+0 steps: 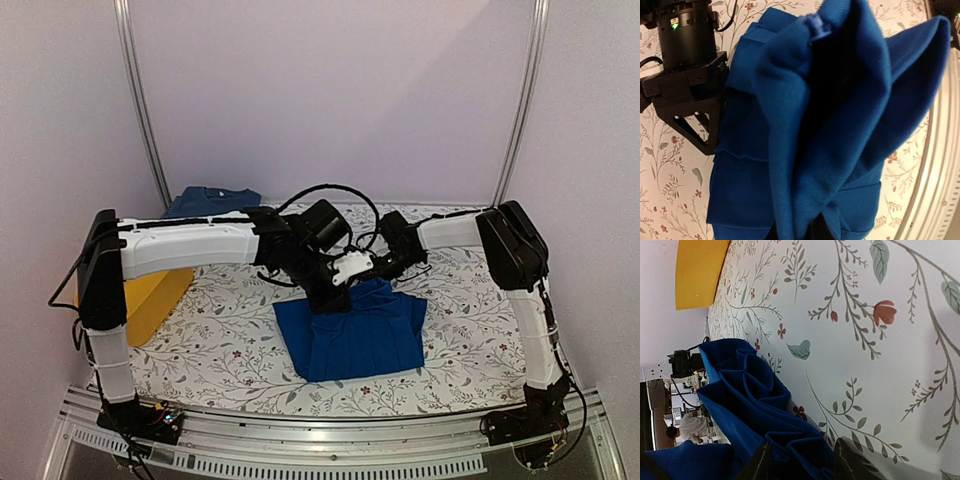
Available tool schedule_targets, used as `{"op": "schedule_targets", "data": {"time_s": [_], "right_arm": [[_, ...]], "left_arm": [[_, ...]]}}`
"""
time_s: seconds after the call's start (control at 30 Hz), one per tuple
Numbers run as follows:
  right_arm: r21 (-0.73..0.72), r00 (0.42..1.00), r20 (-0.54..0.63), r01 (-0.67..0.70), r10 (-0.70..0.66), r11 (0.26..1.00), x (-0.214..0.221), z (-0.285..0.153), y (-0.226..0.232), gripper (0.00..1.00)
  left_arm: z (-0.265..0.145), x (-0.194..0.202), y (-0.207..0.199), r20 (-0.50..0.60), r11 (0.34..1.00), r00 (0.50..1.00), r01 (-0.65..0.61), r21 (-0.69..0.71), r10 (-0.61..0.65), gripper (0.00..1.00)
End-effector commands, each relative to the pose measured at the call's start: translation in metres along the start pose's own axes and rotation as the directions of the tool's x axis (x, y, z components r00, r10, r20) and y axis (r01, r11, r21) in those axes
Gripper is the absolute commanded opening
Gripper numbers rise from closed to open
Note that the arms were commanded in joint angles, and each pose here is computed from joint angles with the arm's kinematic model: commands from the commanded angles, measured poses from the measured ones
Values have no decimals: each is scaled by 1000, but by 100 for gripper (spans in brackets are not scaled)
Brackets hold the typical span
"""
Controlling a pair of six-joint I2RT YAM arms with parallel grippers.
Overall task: Fold and stack the mixed laundry pile
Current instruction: Fold the rectangle-folded skirt at the center of the board.
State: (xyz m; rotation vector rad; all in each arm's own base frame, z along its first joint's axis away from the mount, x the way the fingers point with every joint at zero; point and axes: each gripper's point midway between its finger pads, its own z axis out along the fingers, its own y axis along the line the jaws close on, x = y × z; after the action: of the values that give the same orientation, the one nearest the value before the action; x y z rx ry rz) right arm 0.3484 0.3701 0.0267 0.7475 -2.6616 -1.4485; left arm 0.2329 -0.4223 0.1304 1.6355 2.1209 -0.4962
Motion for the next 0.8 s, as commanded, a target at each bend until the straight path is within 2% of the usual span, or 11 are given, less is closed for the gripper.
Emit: {"op": "schedule_targets", "data": {"time_s": [0.0, 0.17, 0.3, 0.37, 0.47, 0.53, 0.6, 0.67, 0.77], "right_arm": [[5, 999, -48, -23, 23, 1000, 19, 2, -4, 39], [-22, 999, -24, -23, 22, 999, 10, -5, 5, 40], [14, 997, 70, -32, 31, 999, -17, -39, 6, 51], [36, 989, 142, -36, 30, 999, -36, -69, 6, 55], [101, 964, 262, -63, 35, 993, -59, -124, 2, 59], [151, 937, 347, -90, 33, 984, -67, -168, 1, 61], [180, 922, 387, -109, 32, 978, -62, -190, 6, 63], [176, 920, 393, -73, -2, 982, -51, -200, 29, 64], [79, 932, 363, -11, -18, 997, -21, -188, 66, 63]], "left_arm": [[18, -8, 41, -4, 995, 1000, -28, -91, 27, 6], [40, 3, 70, -35, 992, 999, -15, -121, 11, 15], [36, 0, 97, -27, 980, 999, 33, -197, -39, 34], [18, -14, 111, 32, 962, 997, 78, -262, -72, 47], [-21, -23, 137, 147, 901, 964, 259, -349, -220, 66], [-41, -21, 137, 212, 877, 916, 390, -281, -339, 71], [-48, -9, 123, 245, 852, 864, 487, -191, -439, 71], [-57, -11, 86, 270, 854, 823, 520, -2, -500, 73], [-56, -9, 39, 269, 777, 732, 559, 290, -626, 70]]}}
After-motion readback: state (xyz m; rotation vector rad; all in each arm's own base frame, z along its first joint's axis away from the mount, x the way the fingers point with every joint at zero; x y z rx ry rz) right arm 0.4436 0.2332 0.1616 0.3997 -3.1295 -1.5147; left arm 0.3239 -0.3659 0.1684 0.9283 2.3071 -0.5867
